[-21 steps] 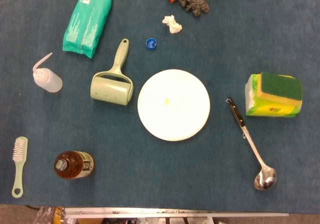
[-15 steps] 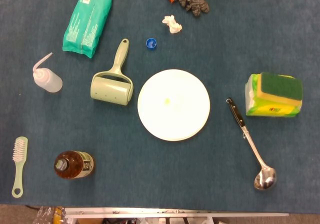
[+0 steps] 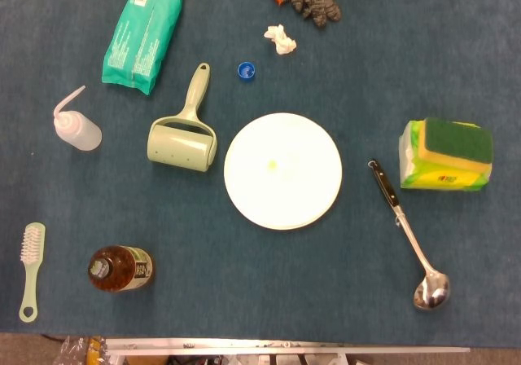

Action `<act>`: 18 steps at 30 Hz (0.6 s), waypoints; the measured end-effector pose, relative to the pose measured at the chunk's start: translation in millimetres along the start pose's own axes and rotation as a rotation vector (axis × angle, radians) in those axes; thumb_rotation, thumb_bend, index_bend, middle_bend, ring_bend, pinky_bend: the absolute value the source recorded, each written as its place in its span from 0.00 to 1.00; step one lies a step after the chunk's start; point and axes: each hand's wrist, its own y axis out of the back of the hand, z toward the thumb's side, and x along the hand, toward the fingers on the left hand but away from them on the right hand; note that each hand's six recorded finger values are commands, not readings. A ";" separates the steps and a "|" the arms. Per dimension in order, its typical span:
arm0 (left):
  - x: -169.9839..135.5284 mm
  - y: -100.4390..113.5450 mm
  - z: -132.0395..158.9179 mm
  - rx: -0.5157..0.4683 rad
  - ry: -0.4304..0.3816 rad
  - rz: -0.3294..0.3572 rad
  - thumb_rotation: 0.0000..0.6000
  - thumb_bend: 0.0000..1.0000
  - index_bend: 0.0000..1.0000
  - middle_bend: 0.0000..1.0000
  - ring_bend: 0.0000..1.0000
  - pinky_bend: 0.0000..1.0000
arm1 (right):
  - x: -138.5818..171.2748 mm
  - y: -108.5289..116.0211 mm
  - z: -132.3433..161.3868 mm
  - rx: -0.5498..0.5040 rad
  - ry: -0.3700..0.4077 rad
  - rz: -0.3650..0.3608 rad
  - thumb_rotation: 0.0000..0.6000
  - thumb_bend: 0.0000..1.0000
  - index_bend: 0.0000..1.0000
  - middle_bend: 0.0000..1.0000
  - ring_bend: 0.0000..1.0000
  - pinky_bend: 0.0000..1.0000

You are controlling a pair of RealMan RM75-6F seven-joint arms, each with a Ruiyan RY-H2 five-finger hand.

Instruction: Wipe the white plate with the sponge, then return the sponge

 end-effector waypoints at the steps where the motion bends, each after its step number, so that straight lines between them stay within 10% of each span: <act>1: 0.5 -0.2 -0.2 0.000 0.000 0.000 1.00 0.37 0.28 0.17 0.04 0.02 | -2.1 0.7 1.0 -0.013 0.004 0.000 1.00 0.03 0.24 0.21 0.09 0.35; 18: 2.9 -3.0 -4.2 -0.018 0.000 -0.005 1.00 0.37 0.28 0.17 0.04 0.02 | -50.4 -6.8 25.1 -0.124 0.033 0.172 1.00 0.08 0.28 0.32 0.17 0.36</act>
